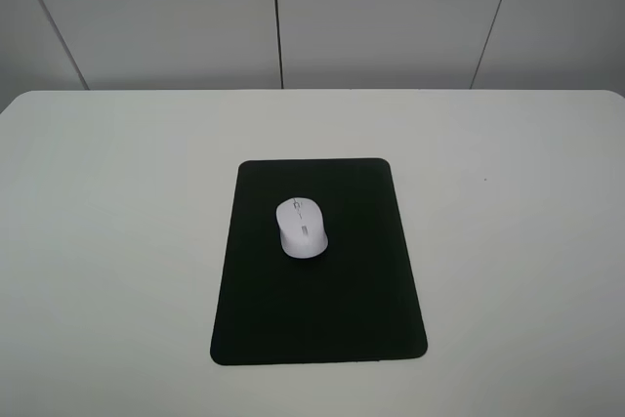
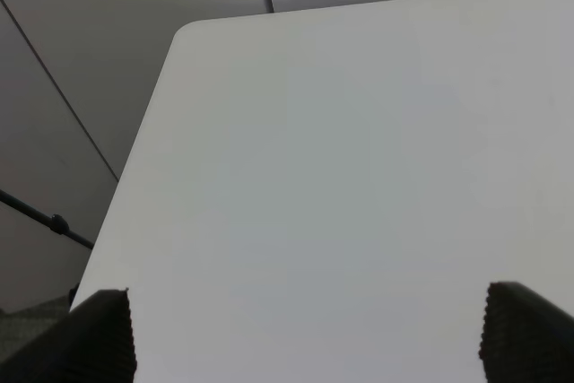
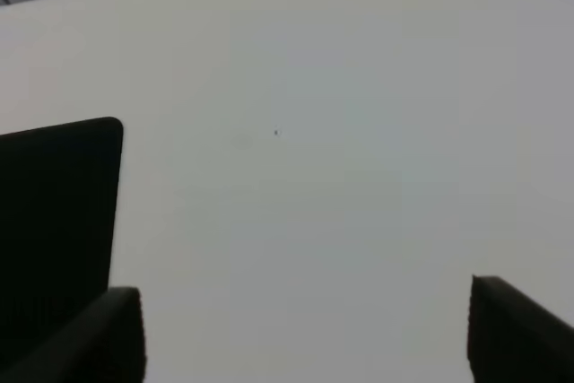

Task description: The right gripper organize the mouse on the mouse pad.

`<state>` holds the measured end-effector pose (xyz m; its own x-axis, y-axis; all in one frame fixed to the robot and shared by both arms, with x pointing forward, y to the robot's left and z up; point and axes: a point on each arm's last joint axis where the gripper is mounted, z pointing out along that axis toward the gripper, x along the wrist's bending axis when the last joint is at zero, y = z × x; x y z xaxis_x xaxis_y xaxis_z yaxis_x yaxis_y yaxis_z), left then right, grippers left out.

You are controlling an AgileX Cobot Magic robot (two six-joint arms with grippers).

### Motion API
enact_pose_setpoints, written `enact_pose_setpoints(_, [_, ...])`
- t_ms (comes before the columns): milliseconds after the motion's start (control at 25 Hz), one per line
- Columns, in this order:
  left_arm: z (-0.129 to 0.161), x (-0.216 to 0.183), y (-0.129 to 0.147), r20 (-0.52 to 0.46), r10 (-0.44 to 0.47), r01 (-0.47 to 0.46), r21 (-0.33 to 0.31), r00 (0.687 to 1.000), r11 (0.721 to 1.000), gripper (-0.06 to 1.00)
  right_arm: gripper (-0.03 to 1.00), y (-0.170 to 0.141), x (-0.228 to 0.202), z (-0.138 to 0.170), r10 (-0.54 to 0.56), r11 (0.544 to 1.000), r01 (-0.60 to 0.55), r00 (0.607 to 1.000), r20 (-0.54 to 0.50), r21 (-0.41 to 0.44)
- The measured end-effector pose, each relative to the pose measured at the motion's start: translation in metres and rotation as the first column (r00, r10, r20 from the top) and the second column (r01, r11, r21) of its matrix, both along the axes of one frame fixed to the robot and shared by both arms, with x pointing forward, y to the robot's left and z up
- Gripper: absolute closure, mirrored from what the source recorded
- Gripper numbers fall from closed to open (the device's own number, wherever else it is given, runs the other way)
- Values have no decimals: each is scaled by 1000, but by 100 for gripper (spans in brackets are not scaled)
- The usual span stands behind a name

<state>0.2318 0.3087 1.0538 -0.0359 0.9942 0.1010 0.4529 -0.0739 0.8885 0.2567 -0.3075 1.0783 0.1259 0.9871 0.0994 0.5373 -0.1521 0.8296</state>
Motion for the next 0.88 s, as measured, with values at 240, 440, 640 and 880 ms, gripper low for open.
enact_pose_setpoints(240, [0, 0, 0, 0, 0, 0, 0, 1000, 1000, 16, 25, -2, -27, -7, -1, 1000, 1, 999, 49, -2])
enact_pose_setpoints(440, [0, 0, 0, 0, 0, 0, 0, 1000, 1000, 16, 25, -3, -31, -10, -4, 1000, 5, 1000, 22, -6])
enact_pose_setpoints(640, [0, 0, 0, 0, 0, 0, 0, 1000, 1000, 16, 25, -3, -31, -15, 25, 999, -23, 999, 46, -47])
enact_pose_setpoints(880, [0, 0, 0, 0, 0, 0, 0, 1000, 1000, 16, 25, -2, -27, -22, 33, 998, -28, 993, 109, -50])
